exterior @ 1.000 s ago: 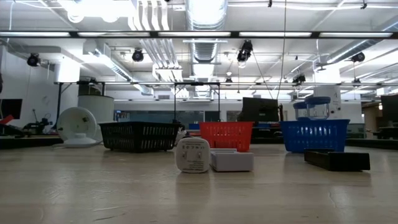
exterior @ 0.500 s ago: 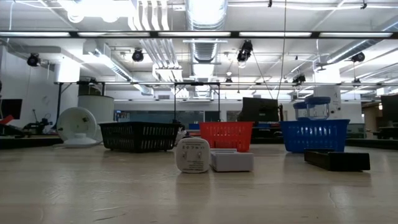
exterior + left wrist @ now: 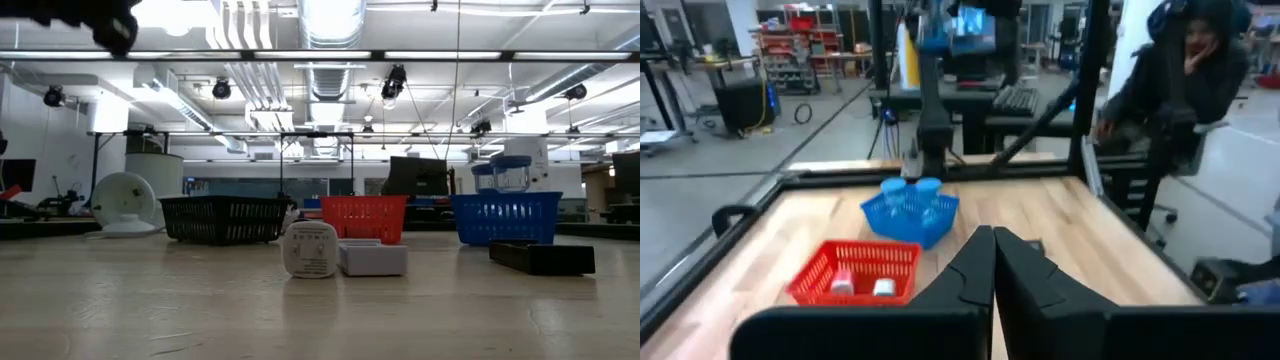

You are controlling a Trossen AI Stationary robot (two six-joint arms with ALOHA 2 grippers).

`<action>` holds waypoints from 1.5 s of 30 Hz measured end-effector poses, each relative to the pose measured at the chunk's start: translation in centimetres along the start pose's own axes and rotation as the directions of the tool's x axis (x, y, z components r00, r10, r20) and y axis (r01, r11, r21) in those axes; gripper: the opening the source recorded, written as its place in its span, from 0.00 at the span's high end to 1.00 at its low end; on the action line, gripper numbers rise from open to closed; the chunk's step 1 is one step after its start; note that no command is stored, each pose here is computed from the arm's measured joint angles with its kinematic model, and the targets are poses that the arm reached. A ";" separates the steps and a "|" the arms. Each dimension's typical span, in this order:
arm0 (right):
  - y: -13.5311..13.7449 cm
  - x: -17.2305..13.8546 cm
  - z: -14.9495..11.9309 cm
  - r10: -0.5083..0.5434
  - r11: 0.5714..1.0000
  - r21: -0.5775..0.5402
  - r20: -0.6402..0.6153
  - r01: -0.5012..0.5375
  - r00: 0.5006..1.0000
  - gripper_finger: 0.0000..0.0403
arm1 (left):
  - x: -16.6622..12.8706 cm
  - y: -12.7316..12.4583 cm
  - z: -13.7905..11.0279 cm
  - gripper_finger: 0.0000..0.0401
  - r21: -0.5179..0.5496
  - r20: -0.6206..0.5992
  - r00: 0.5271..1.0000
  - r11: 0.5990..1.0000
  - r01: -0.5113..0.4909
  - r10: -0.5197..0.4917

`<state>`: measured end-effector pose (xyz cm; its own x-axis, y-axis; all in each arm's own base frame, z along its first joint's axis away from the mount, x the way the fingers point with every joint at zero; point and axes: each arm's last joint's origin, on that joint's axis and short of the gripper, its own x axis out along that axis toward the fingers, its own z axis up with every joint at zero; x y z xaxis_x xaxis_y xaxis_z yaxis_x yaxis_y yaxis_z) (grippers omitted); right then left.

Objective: Pick & Place Office items
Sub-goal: Put the black hourglass into the blue basket

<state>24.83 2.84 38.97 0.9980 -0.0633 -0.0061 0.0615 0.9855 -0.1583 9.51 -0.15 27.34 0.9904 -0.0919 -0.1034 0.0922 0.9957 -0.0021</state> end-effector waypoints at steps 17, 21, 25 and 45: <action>-1.9 -9.0 1.7 0.065 0.994 0.087 0.042 -0.068 0.997 0.54 | 1.1 0.4 -9.6 0.97 -0.047 0.110 0.987 0.993 -0.109 0.113; -2.4 -11.5 1.4 0.054 0.992 0.106 0.094 -0.064 0.994 0.54 | 1.4 0.5 -10.6 0.98 -0.028 0.099 0.984 0.989 -0.145 0.147; -2.7 -13.6 0.2 0.022 0.992 0.117 0.120 -0.036 0.992 0.54 | 1.5 0.5 -10.6 0.98 -0.026 0.106 0.981 0.986 -0.163 0.165; -2.0 -18.3 -11.3 -0.059 0.977 0.212 0.248 0.005 0.967 0.54 | 1.5 0.5 -10.5 0.97 -0.036 0.114 0.980 0.986 -0.161 0.164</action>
<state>6.26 0.25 28.22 0.9653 -0.0798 0.2486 0.0684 0.9962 0.0542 9.92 0.34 16.73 0.9973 0.0728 0.0112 -0.0725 0.9971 -0.0212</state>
